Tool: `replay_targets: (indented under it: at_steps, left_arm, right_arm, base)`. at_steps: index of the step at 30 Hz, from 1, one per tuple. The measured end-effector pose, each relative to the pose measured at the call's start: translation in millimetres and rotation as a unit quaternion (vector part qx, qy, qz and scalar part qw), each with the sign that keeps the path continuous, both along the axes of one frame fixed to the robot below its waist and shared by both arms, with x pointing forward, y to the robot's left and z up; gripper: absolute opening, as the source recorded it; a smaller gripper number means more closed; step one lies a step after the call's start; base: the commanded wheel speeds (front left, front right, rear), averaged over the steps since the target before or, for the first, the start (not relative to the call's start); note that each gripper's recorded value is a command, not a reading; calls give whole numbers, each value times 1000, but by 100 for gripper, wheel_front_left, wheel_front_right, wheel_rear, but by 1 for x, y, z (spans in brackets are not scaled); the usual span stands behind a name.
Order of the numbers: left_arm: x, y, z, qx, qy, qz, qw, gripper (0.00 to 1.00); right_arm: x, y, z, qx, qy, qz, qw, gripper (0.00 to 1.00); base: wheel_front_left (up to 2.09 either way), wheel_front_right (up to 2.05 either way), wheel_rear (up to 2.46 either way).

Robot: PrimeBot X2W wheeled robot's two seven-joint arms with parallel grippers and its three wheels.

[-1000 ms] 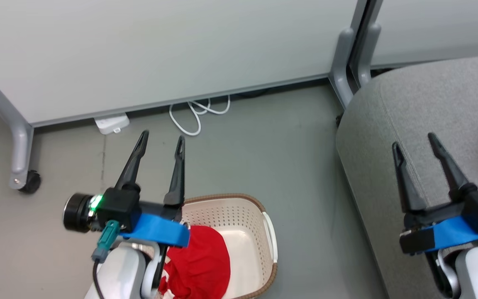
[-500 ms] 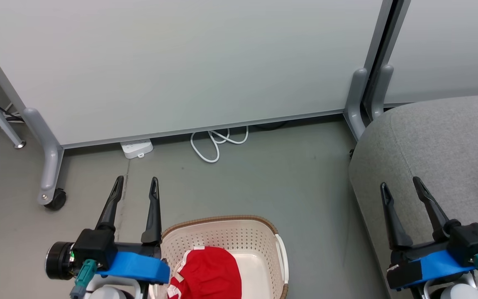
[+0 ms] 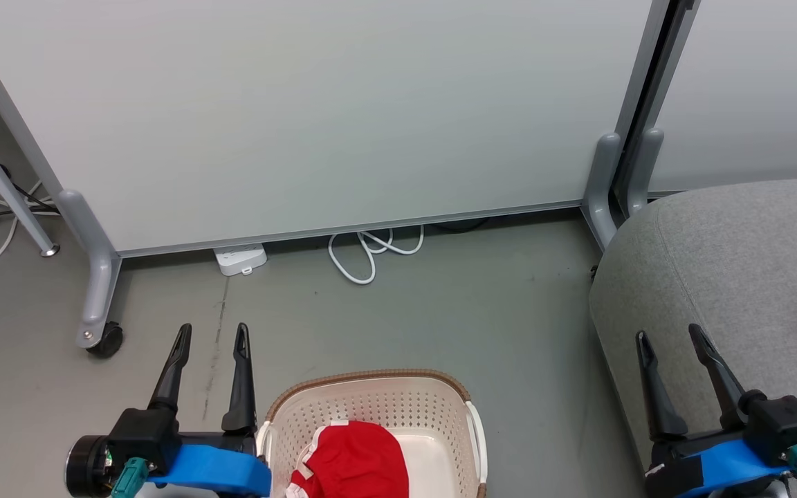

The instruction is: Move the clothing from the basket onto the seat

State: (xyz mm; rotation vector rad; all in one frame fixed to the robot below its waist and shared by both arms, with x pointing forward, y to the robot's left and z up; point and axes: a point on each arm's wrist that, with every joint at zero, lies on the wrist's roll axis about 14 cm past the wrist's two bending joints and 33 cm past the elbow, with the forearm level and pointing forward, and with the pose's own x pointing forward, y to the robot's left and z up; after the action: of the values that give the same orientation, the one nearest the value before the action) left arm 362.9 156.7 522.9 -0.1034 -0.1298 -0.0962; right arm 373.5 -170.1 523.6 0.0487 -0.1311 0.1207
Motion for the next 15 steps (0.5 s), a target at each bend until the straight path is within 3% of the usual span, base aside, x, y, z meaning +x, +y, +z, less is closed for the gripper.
replay_targets:
  at_steps: [15]
  left_arm:
    - [-1, 0, -10, -4, 15, 2, 1000, 100]
  right_arm:
    - [-1, -2, -12, 3, 19, -5, 1000, 100]
  base:
    - [0, 0, 0]
